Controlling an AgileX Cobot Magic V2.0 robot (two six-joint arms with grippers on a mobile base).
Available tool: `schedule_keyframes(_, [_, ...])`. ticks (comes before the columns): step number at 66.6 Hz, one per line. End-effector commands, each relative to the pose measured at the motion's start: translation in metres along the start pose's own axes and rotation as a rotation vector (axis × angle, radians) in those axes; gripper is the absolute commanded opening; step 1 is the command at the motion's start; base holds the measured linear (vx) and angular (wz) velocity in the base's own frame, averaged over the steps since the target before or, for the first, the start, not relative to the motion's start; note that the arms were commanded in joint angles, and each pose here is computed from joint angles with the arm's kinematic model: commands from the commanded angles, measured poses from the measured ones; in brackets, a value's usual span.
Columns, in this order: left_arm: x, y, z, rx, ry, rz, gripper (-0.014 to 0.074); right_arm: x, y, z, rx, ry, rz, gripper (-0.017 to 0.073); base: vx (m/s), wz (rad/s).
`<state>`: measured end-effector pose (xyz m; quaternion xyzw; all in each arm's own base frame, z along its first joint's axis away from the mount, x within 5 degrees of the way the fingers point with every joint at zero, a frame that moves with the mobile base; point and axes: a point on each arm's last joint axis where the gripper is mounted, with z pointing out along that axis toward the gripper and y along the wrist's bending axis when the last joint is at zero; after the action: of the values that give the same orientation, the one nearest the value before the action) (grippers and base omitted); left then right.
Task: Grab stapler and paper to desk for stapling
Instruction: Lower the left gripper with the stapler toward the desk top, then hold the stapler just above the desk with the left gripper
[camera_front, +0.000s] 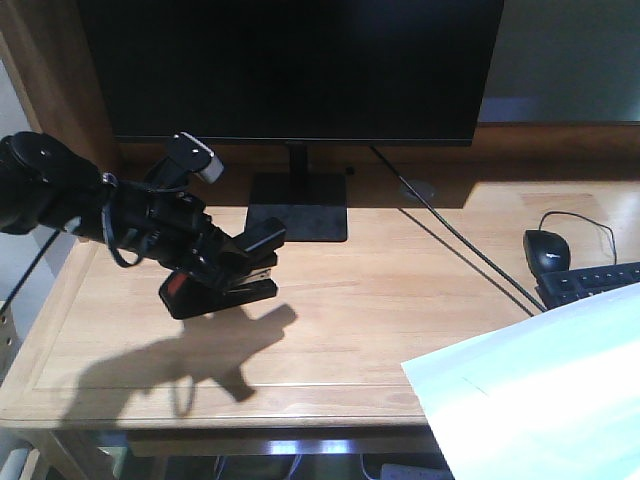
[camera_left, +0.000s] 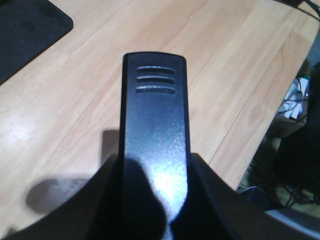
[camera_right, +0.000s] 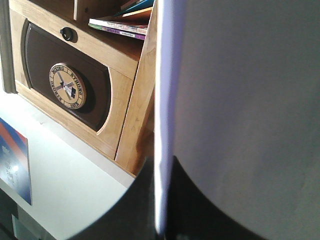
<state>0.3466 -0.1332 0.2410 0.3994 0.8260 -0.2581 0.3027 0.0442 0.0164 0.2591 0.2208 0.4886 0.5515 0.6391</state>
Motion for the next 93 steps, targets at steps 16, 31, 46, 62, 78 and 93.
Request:
schedule_keyframes(16, [-0.020,0.038,-0.019,0.167,-0.144,0.208,-0.0007,-0.004,0.013,0.002,-0.076,-0.011,-0.011,-0.0002,0.00,0.00])
schedule_keyframes(31, [-0.014,0.058,0.005,0.195,-0.199,0.360,-0.0007,-0.004,0.013,0.002,-0.076,-0.011,-0.011,-0.0002,0.00,0.00])
schedule_keyframes(46, [-0.003,0.075,0.031,0.252,-0.192,0.346,-0.0007,-0.004,0.013,0.002,-0.076,-0.011,-0.011,-0.0002,0.00,0.00])
schedule_keyframes(62, [0.013,0.085,0.051,0.260,-0.168,0.334,0.0002,-0.004,0.013,0.002,-0.076,-0.011,-0.011,-0.0002,0.00,0.00])
schedule_keyframes(78, [0.018,0.090,0.058,0.225,-0.152,0.329,0.0102,-0.004,0.013,0.002,-0.076,-0.011,-0.011,-0.0002,0.00,0.00])
schedule_keyframes(93, [0.024,0.095,0.064,0.205,-0.113,0.325,0.0291,-0.004,0.013,0.002,-0.076,-0.011,-0.011,-0.0002,0.00,0.00])
